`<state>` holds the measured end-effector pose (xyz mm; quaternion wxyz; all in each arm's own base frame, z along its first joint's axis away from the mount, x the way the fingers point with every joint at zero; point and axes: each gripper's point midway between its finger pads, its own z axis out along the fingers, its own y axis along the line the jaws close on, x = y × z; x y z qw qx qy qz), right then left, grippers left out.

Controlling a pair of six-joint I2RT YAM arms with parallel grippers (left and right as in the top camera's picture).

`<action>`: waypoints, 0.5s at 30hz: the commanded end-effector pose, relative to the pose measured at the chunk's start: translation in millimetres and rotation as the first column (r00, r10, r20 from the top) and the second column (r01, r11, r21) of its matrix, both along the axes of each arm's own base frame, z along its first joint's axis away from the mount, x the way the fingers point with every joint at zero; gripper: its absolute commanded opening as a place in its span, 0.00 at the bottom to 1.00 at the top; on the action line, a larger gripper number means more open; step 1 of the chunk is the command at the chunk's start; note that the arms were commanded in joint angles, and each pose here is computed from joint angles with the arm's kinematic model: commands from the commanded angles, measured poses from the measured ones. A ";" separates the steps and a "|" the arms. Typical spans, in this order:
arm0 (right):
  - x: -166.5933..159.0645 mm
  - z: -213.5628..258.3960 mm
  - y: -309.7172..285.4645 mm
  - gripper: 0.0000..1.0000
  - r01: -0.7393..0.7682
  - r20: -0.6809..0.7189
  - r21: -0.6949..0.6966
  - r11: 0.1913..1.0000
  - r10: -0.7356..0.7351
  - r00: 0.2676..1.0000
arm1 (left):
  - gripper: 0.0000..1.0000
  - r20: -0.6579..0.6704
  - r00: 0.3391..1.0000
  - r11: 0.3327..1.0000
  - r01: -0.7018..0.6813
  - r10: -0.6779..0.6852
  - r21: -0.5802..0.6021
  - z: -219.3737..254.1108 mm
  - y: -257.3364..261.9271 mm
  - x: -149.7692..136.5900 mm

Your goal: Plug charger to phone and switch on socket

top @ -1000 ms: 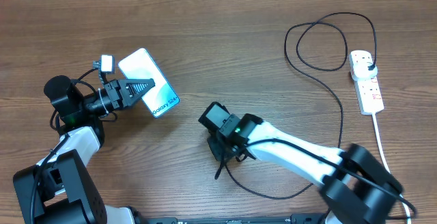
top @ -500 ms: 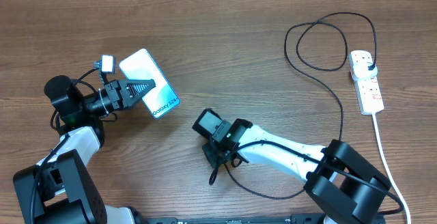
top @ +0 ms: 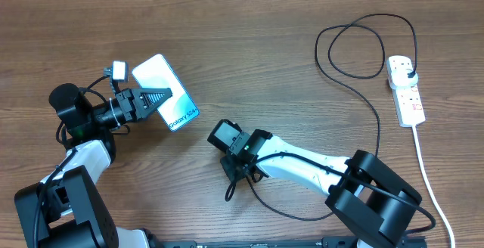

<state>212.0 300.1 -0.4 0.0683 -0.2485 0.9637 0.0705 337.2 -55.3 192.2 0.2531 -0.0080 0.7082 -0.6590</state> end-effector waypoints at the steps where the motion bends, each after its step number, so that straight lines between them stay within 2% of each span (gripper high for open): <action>1: -3.2 -23.8 -14.1 0.16 0.037 -0.054 -0.067 0.997 -0.041 0.998 | 0.04 0.007 1.000 1.000 0.023 -0.023 -0.003 5.7 0.2 -1.1; 3: -3.3 -22.8 -13.4 0.04 0.037 -0.057 -0.067 0.997 -0.041 0.998 | 0.04 0.006 1.000 1.000 0.023 -0.023 -0.004 5.7 0.2 -1.2; 9: -7.0 -10.9 -3.3 0.04 0.017 -0.095 -0.033 0.999 -0.020 0.995 | 0.04 -0.019 1.000 1.000 0.023 -0.023 -0.014 4.5 -0.1 -1.4; 15: -9.7 43.8 -2.3 0.04 0.016 -0.078 0.018 1.000 -0.015 0.997 | 0.04 -0.050 0.998 0.999 0.029 -0.031 -0.027 2.0 -2.6 -2.4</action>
